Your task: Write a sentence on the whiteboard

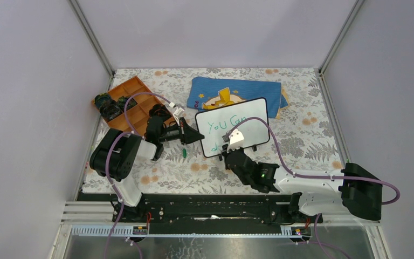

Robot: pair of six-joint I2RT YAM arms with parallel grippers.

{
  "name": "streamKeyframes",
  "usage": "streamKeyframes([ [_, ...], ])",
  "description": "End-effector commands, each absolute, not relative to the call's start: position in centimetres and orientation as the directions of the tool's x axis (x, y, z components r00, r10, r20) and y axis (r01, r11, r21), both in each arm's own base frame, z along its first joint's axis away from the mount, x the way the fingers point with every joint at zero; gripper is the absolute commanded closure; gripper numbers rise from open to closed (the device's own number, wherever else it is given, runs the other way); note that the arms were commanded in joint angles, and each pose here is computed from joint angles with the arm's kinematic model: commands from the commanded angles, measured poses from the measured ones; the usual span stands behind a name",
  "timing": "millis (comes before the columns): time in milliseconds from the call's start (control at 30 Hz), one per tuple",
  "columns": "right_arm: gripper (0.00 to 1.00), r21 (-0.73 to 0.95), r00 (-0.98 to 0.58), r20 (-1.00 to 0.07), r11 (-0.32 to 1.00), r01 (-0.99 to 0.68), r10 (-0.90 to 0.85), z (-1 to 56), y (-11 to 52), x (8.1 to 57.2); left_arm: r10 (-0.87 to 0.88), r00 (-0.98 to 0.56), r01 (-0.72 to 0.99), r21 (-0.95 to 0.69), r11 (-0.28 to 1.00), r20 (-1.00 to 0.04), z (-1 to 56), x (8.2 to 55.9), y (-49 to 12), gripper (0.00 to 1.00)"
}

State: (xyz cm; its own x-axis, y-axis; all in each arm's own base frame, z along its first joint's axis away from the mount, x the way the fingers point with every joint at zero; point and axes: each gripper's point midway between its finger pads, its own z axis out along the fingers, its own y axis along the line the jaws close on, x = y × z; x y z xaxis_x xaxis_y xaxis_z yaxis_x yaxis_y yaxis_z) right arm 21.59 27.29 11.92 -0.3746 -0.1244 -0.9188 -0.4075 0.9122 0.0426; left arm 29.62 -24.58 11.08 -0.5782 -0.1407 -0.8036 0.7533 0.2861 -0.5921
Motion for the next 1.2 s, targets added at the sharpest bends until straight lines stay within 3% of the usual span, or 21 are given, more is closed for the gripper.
streamKeyframes([
  [0, 1.00, 0.075, -0.346, -0.936, 0.931, -0.357, -0.057, 13.6, 27.4, 22.8, -0.087, -0.640, 0.716, -0.633, 0.294, -0.764, 9.0, 28.4, -25.1, 1.00],
  [1167, 1.00, 0.034, -0.401, -0.911, 0.951, -0.308, -0.097, 11.5, 25.5, 22.8, -0.084, -0.638, 0.718, -0.631, 0.294, -0.765, 9.0, 28.4, -25.1, 1.00],
])
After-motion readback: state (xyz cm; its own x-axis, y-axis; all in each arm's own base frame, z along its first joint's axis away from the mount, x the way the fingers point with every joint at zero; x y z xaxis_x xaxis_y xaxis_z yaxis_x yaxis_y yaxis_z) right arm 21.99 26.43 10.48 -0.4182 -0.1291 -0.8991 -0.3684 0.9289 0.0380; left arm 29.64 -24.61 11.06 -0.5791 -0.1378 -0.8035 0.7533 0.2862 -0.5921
